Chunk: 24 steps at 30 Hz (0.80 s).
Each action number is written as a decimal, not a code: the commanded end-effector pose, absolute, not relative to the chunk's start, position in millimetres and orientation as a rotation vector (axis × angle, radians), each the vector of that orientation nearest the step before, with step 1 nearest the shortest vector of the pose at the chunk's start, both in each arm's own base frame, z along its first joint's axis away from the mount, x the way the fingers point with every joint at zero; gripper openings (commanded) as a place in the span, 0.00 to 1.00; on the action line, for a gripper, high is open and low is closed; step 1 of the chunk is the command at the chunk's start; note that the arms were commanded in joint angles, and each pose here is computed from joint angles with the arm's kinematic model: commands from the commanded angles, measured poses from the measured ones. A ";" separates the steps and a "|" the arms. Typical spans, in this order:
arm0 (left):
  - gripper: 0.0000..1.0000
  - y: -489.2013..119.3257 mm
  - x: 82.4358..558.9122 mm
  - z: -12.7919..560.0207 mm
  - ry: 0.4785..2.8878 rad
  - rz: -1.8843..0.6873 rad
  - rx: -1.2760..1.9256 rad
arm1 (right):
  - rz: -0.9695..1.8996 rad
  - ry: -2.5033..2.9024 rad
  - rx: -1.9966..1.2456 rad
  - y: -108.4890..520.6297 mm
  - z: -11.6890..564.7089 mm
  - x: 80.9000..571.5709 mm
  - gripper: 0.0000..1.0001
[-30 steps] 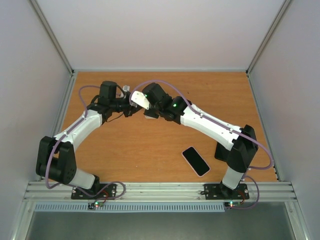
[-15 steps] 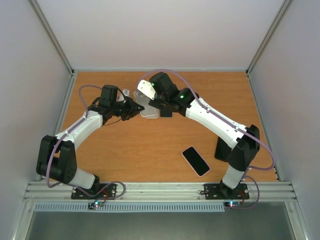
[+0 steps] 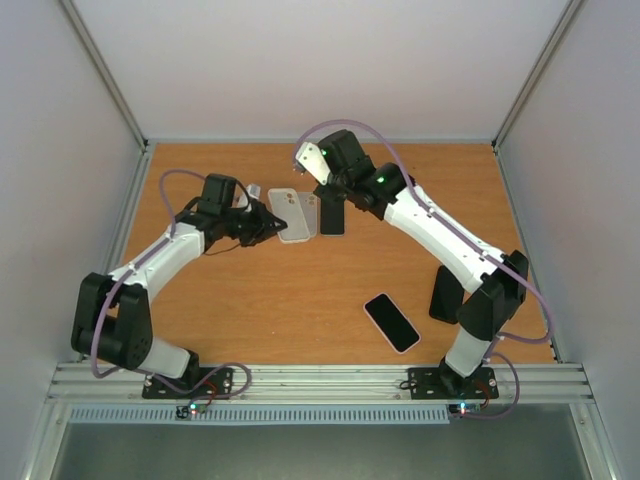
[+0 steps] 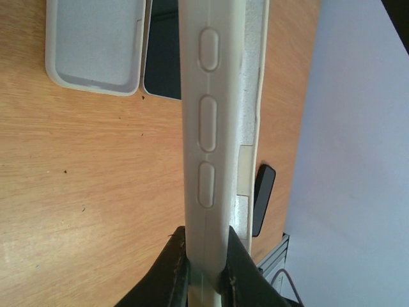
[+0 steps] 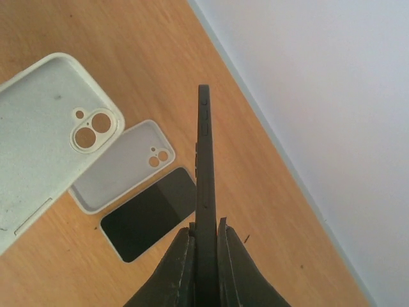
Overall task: Take the phone out of the phone case
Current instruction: Place the phone case at the center of the board.
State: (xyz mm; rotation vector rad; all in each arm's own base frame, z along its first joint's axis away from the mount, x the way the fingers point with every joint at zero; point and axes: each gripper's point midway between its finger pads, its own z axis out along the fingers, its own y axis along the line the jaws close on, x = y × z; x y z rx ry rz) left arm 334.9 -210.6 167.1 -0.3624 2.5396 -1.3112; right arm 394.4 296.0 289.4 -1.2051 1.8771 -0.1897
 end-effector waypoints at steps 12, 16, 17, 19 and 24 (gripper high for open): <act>0.00 -166.4 348.0 164.8 2.561 -1.008 0.235 | -0.018 1.961 -0.985 239.9 344.3 369.7 0.01; 0.00 -160.9 366.5 150.6 2.607 -1.110 0.225 | -0.002 2.000 -0.953 229.3 338.7 370.8 0.01; 0.00 -158.9 372.8 146.6 2.619 -1.108 0.213 | -0.004 2.005 -0.949 227.8 337.5 371.6 0.01; 0.00 -154.8 384.1 137.1 2.636 -1.117 0.181 | -0.006 2.017 -0.943 225.2 334.8 373.9 0.01; 0.00 -151.0 409.0 106.0 2.714 -1.183 0.112 | -0.008 2.036 -0.937 224.1 329.8 379.6 0.01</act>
